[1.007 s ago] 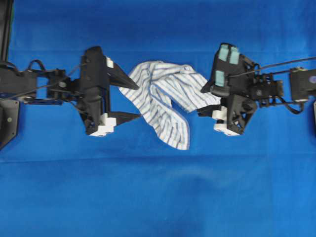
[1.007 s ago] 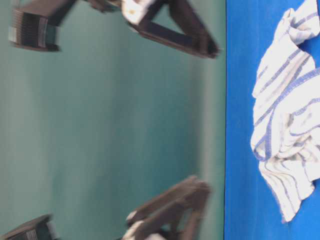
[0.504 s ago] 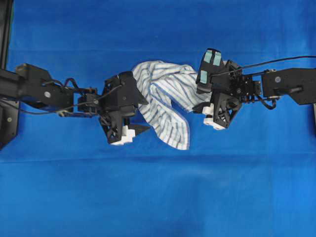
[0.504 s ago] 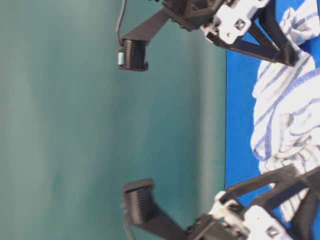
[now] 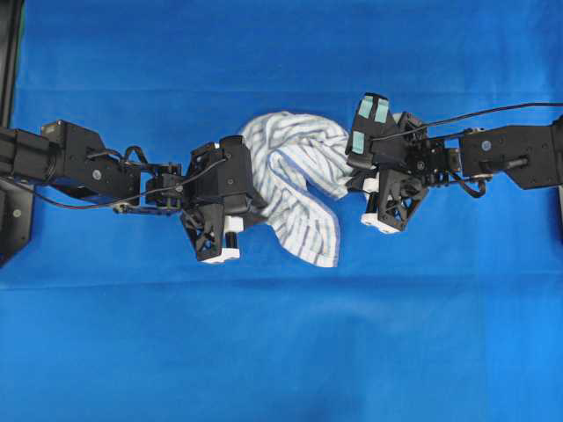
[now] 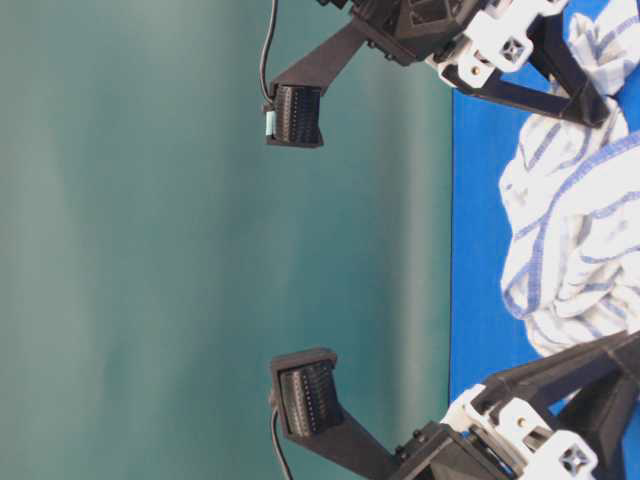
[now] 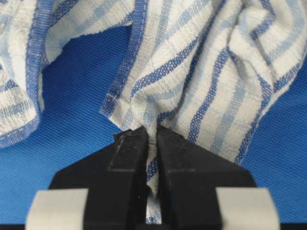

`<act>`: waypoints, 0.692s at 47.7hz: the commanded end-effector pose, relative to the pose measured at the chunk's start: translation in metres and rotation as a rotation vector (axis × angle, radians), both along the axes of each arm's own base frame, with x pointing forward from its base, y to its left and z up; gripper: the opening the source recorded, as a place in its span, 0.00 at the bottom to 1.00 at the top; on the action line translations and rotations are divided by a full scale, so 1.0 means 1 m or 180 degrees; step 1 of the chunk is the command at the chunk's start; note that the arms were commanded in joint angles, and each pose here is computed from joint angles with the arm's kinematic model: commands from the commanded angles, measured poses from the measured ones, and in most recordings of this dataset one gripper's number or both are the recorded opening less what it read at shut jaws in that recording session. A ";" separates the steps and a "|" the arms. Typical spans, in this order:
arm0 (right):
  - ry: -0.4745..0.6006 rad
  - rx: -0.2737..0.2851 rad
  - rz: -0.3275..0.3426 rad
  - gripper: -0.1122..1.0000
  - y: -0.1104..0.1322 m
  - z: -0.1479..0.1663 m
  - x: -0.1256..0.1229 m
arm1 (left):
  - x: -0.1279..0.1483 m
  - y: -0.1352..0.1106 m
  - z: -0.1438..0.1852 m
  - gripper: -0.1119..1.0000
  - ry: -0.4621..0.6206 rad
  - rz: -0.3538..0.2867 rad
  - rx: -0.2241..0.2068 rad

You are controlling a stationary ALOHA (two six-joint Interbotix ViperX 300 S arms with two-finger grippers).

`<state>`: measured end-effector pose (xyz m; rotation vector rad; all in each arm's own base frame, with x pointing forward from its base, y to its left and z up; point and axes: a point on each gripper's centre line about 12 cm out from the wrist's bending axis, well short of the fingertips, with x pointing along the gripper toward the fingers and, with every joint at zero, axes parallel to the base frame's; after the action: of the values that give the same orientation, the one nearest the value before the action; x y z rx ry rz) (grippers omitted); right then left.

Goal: Lift the towel with both arms.

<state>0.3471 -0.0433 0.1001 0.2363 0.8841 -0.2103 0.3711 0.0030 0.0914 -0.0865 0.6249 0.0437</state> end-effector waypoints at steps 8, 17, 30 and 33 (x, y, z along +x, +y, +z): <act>-0.0145 -0.0018 0.0000 0.13 -0.001 0.015 0.004 | 0.005 0.000 0.016 0.12 -0.0107 0.0000 0.0000; -0.0299 -0.0046 -0.0032 0.13 -0.001 0.042 0.005 | 0.003 0.000 0.043 0.12 -0.0249 -0.0001 -0.0001; -0.0496 -0.0158 -0.0091 0.13 0.003 0.118 -0.002 | -0.016 -0.001 0.118 0.12 -0.0581 -0.0020 0.0002; -0.0524 -0.0182 -0.0122 0.13 0.002 0.135 -0.005 | -0.022 -0.001 0.136 0.12 -0.0664 -0.0035 0.0013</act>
<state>0.3429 -0.0411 0.2016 0.2144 0.7663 -0.2422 0.3538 0.0028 0.1936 -0.0854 0.4886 0.0326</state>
